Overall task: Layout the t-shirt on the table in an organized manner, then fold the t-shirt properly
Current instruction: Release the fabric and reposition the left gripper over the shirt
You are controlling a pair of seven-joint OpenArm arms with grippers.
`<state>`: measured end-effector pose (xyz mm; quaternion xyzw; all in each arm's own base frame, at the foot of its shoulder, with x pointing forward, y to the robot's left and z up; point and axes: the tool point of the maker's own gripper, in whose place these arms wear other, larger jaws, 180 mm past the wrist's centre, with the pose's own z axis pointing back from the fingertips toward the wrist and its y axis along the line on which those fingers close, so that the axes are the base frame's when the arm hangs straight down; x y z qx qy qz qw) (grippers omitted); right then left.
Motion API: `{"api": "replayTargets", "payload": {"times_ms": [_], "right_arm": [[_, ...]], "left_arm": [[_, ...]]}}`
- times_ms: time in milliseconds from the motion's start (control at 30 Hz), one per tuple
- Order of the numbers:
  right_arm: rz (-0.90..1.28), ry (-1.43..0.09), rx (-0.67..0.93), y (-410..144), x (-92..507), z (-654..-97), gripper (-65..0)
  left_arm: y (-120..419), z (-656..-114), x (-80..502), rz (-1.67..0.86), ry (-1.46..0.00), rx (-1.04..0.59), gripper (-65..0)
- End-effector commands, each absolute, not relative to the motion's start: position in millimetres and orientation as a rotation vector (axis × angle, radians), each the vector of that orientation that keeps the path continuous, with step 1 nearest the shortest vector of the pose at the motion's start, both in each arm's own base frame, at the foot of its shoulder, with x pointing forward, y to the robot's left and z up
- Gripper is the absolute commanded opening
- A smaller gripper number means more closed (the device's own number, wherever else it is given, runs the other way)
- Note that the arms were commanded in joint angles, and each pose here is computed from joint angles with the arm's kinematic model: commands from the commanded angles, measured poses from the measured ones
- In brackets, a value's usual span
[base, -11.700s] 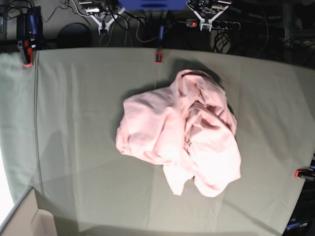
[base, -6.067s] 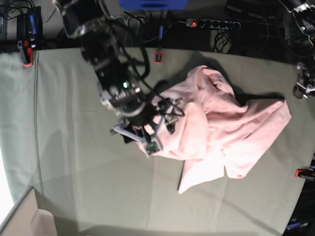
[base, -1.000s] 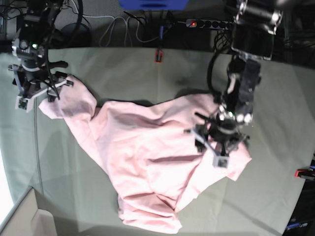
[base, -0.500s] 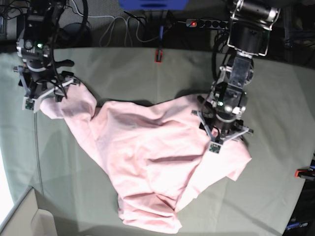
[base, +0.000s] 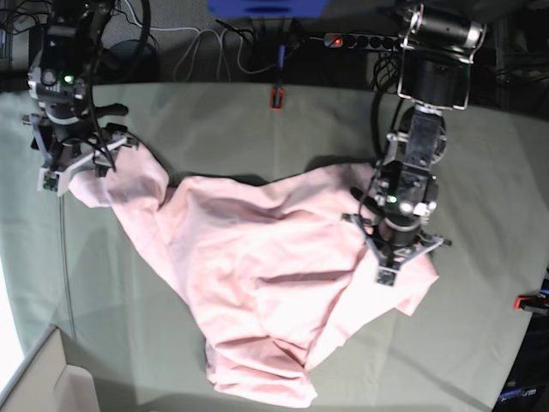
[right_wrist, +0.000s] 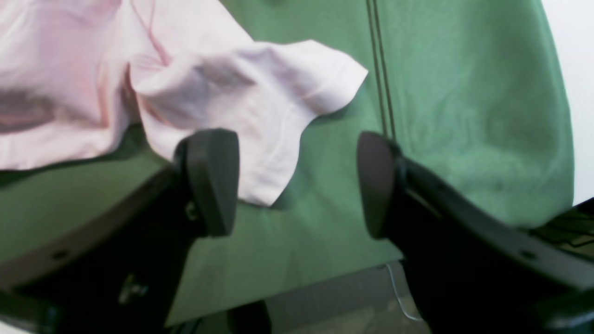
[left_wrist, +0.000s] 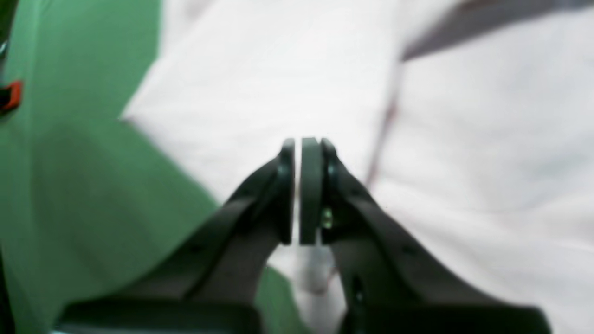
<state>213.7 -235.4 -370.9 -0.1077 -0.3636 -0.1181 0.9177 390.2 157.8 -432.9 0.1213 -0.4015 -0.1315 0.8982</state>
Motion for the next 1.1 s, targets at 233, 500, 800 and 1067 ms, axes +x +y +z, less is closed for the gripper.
{"api": "replayTargets", "payload": {"times_ms": [233,500,800,1067], "right_arm": [[-0.230,-0.786,-0.230,-237.1,219.7,-361.9,-24.4],[-0.230,-0.786,-0.230,-237.1,219.7,-361.9,-24.4],[-0.231,-0.785,-0.231,-237.7,219.5,-361.9,-24.3],[-0.229,-0.787,-0.231,-237.5,220.3,-361.8,-24.3]], "left_arm": [[151.3,-417.5,401.2,-0.270,-0.886,0.249,-61.2],[141.4,-419.3,399.9,-0.269,-0.885,0.229,-38.6],[144.8,-421.4,400.5,-0.263,-0.877,0.233,-33.8],[148.3,-421.0,401.0,-0.263,-0.878,0.240,-33.8]]}}
